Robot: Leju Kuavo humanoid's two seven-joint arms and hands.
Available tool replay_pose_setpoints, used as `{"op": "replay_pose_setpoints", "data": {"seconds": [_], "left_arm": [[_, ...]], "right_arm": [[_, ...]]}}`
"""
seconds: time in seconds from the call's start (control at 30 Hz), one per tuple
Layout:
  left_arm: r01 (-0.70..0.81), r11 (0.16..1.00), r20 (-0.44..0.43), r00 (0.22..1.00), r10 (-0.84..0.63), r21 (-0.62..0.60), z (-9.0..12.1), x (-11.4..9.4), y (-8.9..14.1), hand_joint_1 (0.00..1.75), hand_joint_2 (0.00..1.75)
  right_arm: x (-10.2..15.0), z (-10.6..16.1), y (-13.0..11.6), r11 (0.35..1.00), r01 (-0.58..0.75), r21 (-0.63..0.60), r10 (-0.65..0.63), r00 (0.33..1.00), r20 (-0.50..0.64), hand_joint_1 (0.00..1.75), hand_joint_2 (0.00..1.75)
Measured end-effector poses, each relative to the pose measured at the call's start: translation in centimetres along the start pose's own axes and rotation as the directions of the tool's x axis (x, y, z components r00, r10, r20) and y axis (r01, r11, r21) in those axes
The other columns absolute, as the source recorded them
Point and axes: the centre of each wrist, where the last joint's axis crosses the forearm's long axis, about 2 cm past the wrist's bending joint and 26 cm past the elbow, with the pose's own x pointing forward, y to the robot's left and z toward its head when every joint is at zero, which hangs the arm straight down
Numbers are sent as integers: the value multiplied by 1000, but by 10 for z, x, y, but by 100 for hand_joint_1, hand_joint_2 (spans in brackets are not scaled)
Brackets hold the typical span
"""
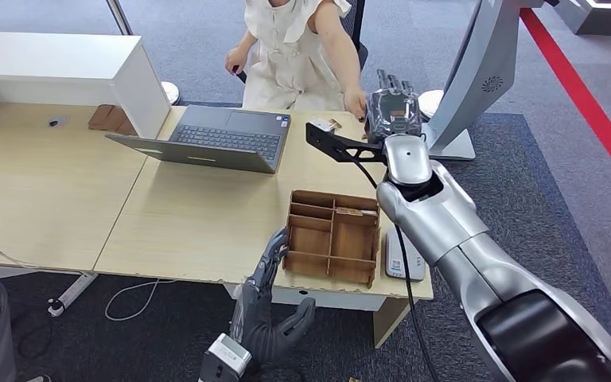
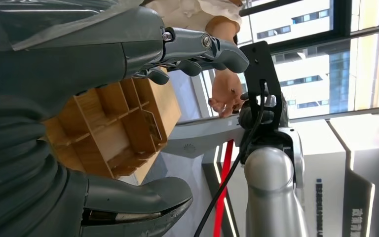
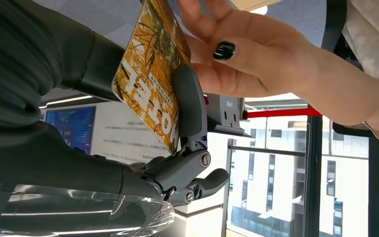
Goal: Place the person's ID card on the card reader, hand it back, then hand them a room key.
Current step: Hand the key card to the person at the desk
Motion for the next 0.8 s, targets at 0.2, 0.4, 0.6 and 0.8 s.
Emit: {"op": "replay_pose_setpoints", "data": {"seconds": [0.2, 0.4, 0.6, 0.8], "left_arm": [[2, 1000, 1, 1000, -2, -8, 0, -1, -1, 0, 175], [2, 1000, 1, 1000, -2, -12, 0, -1, -1, 0, 175], [7, 1000, -14, 1000, -8, -13, 0, 0, -1, 0, 175], [33, 999, -22, 999, -33, -6, 1, 0, -1, 0, 175]], "right_arm": [[3, 1, 4, 1000, -5, 15, 5, 1000, 2, 175, 175], [3, 2, 8, 1000, -11, 25, 11, 1000, 3, 7, 175], [4, 3, 10, 999, 47, -12, -47, 999, -10, 0, 175], [8, 11, 11, 847, 526, -78, -530, 847, -44, 0, 175]]}}
